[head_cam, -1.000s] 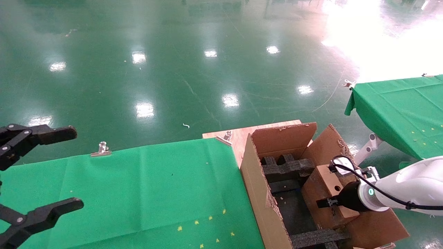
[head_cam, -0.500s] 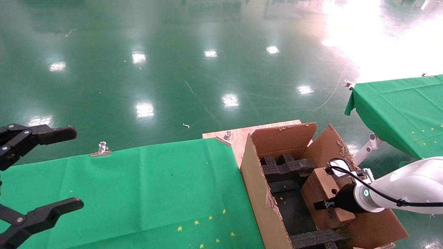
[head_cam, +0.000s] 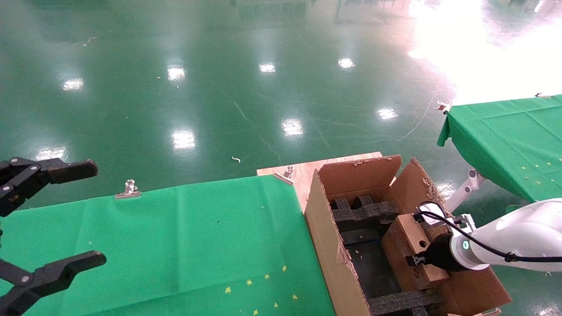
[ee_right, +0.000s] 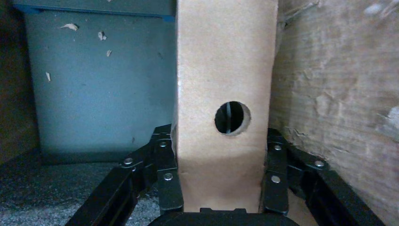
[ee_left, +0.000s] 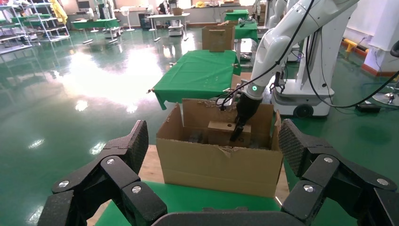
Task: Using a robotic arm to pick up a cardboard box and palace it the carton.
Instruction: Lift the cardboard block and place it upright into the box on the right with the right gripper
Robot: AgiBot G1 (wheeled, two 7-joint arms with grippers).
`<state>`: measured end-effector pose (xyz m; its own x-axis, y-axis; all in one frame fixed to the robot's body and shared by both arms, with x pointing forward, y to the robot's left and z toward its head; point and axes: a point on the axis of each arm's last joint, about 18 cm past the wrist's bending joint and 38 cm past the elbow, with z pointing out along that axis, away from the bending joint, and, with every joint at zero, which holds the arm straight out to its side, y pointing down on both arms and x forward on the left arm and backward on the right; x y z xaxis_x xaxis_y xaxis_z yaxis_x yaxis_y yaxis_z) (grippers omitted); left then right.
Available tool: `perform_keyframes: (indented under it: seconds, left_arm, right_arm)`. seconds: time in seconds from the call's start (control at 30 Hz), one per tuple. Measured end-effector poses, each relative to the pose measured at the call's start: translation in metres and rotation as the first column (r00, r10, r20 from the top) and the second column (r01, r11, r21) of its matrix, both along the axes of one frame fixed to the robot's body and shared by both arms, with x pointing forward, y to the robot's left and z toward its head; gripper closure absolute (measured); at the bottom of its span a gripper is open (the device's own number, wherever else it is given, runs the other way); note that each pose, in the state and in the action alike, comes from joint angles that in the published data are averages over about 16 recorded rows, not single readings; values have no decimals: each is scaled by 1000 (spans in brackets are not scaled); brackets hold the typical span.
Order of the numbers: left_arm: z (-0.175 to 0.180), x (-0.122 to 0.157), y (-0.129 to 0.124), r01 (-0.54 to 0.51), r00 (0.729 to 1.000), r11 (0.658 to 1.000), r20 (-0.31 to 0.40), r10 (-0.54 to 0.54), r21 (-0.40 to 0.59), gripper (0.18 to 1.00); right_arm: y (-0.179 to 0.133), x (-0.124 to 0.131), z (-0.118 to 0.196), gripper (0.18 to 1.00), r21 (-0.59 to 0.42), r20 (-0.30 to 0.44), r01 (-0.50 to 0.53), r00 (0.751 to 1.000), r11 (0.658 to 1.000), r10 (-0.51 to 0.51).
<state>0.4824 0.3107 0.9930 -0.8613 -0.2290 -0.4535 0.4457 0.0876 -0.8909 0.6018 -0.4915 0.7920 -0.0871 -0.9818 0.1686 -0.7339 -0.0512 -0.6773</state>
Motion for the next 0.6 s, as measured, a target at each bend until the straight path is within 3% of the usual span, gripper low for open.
perform_keyframes:
  seconds: [0.37,0.6]
  left_arm:
    - [0,0,0,0,1000,1000,0,0,0,184]
    - [0,0,0,0,1000,1000,0,0,0,184]
  right_arm:
    - [-1,2,24,528,-4,47,-10,999,1000,10]
    - [11,6,66,385,17,148,-59,987,998,56]
